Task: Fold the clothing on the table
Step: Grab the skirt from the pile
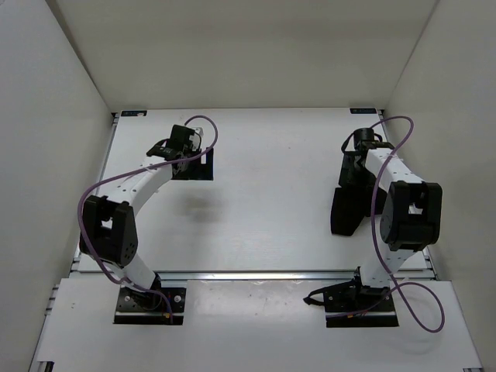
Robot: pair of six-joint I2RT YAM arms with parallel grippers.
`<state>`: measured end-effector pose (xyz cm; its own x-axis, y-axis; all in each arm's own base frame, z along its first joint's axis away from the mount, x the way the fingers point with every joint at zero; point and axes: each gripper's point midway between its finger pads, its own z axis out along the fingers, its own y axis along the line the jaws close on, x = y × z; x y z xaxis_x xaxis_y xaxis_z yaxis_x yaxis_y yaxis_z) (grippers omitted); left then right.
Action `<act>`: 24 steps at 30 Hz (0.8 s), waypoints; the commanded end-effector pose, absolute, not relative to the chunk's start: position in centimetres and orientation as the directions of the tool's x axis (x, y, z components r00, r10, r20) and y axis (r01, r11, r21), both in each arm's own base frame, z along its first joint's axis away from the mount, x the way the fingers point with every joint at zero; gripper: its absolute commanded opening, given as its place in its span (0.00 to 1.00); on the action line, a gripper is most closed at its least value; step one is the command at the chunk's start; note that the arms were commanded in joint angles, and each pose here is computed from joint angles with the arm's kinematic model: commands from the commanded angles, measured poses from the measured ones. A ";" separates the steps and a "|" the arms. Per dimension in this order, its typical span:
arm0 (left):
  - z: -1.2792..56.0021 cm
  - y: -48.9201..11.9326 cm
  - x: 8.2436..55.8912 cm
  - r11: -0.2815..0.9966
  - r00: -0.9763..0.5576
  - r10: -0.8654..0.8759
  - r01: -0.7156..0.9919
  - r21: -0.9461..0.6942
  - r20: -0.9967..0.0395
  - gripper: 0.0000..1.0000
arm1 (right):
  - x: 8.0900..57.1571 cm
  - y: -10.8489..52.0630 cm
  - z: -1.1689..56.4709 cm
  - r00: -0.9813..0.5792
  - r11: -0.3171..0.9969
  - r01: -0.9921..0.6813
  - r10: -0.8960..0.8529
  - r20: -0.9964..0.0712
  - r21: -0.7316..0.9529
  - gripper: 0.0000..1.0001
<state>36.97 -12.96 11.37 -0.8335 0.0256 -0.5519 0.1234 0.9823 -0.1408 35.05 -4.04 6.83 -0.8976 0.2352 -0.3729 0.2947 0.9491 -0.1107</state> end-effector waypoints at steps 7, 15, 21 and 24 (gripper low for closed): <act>14.7 -12.3 37.5 0.982 -0.769 -0.010 0.114 -0.153 -0.639 0.99 | 34.9 -5.0 6.9 -0.897 0.942 0.300 0.225 -0.380 -0.150 0.30; 16.2 -12.0 38.2 0.979 -0.752 -0.029 0.110 -0.169 -0.659 0.99 | 36.6 -2.9 7.2 -0.914 0.973 0.216 0.171 -0.368 -0.084 0.00; 18.9 -13.1 40.4 0.955 -0.700 -0.094 0.137 -0.263 -0.708 0.99 | 48.4 12.4 23.1 -0.706 0.960 -0.158 0.055 -0.706 0.232 0.00; 20.0 -13.5 41.0 0.957 -0.691 -0.087 0.141 -0.252 -0.718 0.98 | 49.0 20.9 30.8 -0.600 0.863 -0.409 -0.008 -0.800 0.298 0.00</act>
<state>39.41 -12.02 15.18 -0.7718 -0.0659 -0.6324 0.0872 0.9742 -0.2079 49.05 10.37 19.52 -0.7674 0.0435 -0.6397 -0.0766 0.9843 0.1588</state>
